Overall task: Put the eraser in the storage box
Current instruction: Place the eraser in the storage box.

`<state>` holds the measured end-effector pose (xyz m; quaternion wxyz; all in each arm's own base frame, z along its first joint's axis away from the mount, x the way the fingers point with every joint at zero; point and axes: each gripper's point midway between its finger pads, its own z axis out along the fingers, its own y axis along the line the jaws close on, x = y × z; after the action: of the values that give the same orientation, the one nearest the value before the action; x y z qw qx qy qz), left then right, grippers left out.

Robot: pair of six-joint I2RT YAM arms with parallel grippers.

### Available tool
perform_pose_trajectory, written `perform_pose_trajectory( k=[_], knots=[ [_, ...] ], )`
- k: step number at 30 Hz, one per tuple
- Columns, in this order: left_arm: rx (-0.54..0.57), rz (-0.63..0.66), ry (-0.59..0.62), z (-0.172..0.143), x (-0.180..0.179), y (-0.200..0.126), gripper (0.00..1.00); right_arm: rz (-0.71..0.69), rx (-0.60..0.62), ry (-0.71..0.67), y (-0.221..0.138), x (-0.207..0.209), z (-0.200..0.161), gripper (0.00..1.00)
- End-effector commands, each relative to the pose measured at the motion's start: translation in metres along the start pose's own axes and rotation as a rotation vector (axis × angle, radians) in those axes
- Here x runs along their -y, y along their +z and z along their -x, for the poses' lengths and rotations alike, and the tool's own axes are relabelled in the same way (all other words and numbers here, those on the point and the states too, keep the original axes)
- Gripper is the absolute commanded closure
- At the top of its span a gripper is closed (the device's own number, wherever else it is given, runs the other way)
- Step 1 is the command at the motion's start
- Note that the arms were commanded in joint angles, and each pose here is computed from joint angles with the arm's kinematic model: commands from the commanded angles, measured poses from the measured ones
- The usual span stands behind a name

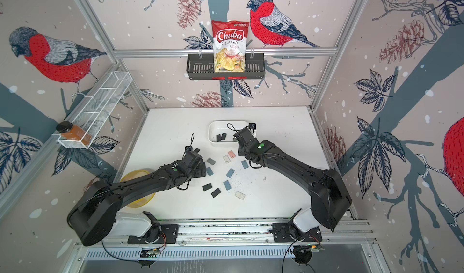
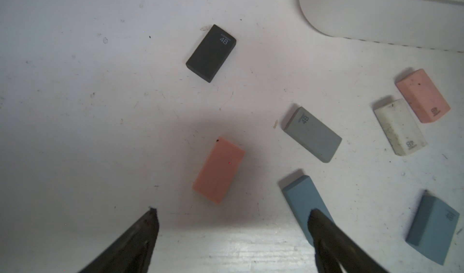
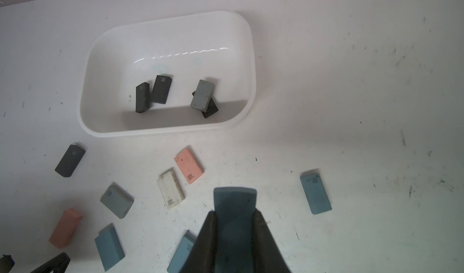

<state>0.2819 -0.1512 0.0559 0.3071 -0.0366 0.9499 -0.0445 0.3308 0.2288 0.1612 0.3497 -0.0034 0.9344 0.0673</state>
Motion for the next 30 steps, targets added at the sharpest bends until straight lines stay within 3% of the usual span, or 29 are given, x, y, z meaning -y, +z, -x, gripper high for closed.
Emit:
perform_pose_trajectory(
  k=[1, 12, 30],
  knots=[
    [0.049, -0.006, 0.018, 0.012, 0.001, 0.001, 0.07, 0.044, 0.002, -0.016, 0.009, -0.013, 0.015, 0.81],
    [0.065, 0.026, 0.048, 0.016, -0.006, 0.013, 0.10, 0.048, -0.027, -0.017, 0.051, -0.029, 0.052, 0.80],
    [0.038, 0.004, 0.077, 0.007, -0.005, 0.028, 0.14, 0.033, -0.129, 0.002, 0.120, -0.029, 0.057, 0.80]
  ],
)
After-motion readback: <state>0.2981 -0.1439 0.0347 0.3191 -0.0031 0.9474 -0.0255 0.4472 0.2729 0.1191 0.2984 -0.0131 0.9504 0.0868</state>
